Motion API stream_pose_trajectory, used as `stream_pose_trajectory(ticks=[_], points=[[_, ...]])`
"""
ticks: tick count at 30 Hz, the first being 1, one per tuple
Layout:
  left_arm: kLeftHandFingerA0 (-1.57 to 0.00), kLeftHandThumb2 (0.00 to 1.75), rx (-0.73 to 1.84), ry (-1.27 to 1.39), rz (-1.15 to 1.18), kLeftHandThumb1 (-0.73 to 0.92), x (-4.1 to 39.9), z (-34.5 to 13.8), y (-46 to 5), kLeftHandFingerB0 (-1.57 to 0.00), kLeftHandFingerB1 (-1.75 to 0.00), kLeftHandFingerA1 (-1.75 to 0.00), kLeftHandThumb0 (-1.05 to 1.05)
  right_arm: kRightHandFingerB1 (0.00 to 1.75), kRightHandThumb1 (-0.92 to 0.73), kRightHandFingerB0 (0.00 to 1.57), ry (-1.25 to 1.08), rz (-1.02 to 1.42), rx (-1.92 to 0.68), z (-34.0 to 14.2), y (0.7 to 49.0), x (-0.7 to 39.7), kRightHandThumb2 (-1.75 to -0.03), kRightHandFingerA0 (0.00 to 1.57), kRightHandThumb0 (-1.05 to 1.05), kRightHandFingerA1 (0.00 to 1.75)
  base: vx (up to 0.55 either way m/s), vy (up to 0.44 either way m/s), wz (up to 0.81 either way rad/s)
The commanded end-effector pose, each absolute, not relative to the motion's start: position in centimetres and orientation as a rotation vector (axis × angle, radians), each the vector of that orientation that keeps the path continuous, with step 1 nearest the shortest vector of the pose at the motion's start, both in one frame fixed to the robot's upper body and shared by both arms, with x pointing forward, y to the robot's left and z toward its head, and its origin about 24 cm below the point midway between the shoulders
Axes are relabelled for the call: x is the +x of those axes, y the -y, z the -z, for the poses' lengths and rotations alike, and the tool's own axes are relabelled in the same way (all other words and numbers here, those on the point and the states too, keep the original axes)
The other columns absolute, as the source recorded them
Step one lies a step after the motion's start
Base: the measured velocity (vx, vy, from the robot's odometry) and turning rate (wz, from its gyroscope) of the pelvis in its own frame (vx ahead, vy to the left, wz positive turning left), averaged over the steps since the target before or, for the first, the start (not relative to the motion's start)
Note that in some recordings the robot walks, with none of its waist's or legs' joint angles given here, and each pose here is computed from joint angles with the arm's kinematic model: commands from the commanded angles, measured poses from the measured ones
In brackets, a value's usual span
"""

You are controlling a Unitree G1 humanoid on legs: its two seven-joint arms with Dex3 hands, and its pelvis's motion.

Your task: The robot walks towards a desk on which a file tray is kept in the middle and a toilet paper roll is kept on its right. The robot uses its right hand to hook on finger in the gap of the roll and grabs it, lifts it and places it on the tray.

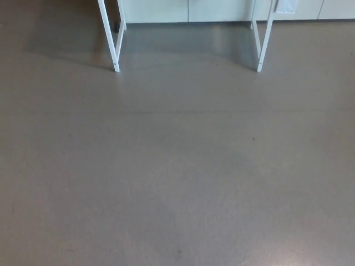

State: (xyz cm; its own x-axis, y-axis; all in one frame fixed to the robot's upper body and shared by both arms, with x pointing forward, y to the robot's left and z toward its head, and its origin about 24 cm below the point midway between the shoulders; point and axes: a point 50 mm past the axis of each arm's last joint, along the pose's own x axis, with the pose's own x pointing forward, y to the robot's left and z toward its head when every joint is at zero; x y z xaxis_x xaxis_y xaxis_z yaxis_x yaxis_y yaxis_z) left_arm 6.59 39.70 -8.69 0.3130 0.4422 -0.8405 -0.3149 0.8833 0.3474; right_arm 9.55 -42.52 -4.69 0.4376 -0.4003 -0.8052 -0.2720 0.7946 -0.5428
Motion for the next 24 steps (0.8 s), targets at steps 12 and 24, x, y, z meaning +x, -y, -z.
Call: stream_pose_trajectory(ticks=[12,24], points=[[-0.10,1.07,0.169,-1.114,-0.456,0.72,7.2,8.2,-40.1,-0.12,-1.05,-1.08,-0.96,0.23,-0.64,0.13,-1.129,0.057,-0.700,4.1,42.8,10.0,-0.62,0.09,-0.69,0.26,0.25,0.173,-0.09],[-0.08,1.37,0.108,-1.100,-0.508,0.65,7.8,8.1,-40.1,0.00,-0.69,-0.75,-0.68,0.36,-0.51,0.10,-1.127,0.068,-0.695,4.0,42.7,10.8,-0.85,0.05,-0.72,0.35,0.34,-0.135,0.23]])
